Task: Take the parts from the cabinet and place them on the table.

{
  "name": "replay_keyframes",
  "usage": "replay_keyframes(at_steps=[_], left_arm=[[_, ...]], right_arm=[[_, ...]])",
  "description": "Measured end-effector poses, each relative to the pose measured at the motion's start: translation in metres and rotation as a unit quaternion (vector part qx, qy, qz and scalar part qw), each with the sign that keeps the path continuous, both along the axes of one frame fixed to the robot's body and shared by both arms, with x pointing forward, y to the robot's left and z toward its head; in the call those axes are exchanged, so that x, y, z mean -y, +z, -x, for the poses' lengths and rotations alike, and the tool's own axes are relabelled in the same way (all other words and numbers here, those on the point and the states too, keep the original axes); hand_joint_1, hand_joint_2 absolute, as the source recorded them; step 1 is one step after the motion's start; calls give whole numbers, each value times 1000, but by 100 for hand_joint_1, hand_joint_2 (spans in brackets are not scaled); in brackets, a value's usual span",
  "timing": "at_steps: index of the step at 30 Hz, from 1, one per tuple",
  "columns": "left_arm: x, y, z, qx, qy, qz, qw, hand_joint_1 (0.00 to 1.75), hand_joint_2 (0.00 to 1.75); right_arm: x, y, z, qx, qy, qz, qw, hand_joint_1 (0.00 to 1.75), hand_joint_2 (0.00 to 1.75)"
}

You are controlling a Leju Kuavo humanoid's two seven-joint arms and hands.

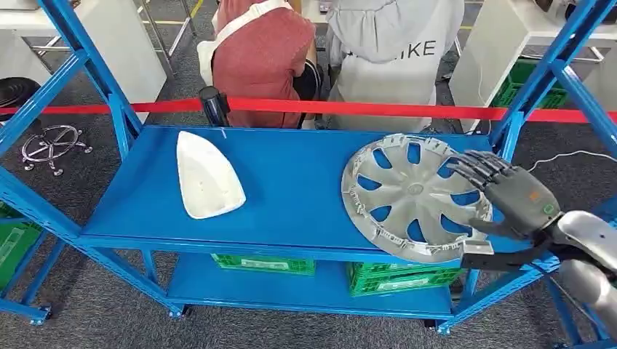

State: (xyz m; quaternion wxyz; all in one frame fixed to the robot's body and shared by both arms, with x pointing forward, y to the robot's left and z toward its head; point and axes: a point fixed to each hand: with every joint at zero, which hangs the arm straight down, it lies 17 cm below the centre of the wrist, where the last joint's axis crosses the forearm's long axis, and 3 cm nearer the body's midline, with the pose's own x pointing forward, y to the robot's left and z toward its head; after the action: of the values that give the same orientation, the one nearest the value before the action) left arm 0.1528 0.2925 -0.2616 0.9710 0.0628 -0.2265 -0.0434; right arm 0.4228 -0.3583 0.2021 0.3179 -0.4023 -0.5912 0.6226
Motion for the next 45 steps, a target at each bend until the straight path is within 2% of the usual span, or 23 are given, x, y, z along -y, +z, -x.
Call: replay_keyframes(at_steps=[6, 10, 11, 22, 23, 45], left_arm=[[2, 0, 1, 2, 3, 1, 1000, 0, 0], [0, 0, 2, 3, 10, 0, 1000, 0, 0], [0, 0, 1, 3, 11, 1, 1000, 0, 0], [8, -1, 3, 0, 12, 6, 1000, 0, 0], [10, -1, 3, 0, 10, 7, 1000, 0, 0], [20, -1, 4, -9, 8, 14, 1000, 0, 0]], right_arm=[[-16, -25, 43, -19, 19, 8, 1000, 0, 175], [-25, -22, 54, -17, 34, 3, 999, 0, 175], [-28, -21, 55, -17, 39, 2, 999, 0, 0], [-43, -20, 54, -12, 53, -11, 998, 0, 0], [-44, -19, 54, -10, 54, -11, 998, 0, 175], [-44, -15, 42, 6, 48, -2, 999, 0, 175]])
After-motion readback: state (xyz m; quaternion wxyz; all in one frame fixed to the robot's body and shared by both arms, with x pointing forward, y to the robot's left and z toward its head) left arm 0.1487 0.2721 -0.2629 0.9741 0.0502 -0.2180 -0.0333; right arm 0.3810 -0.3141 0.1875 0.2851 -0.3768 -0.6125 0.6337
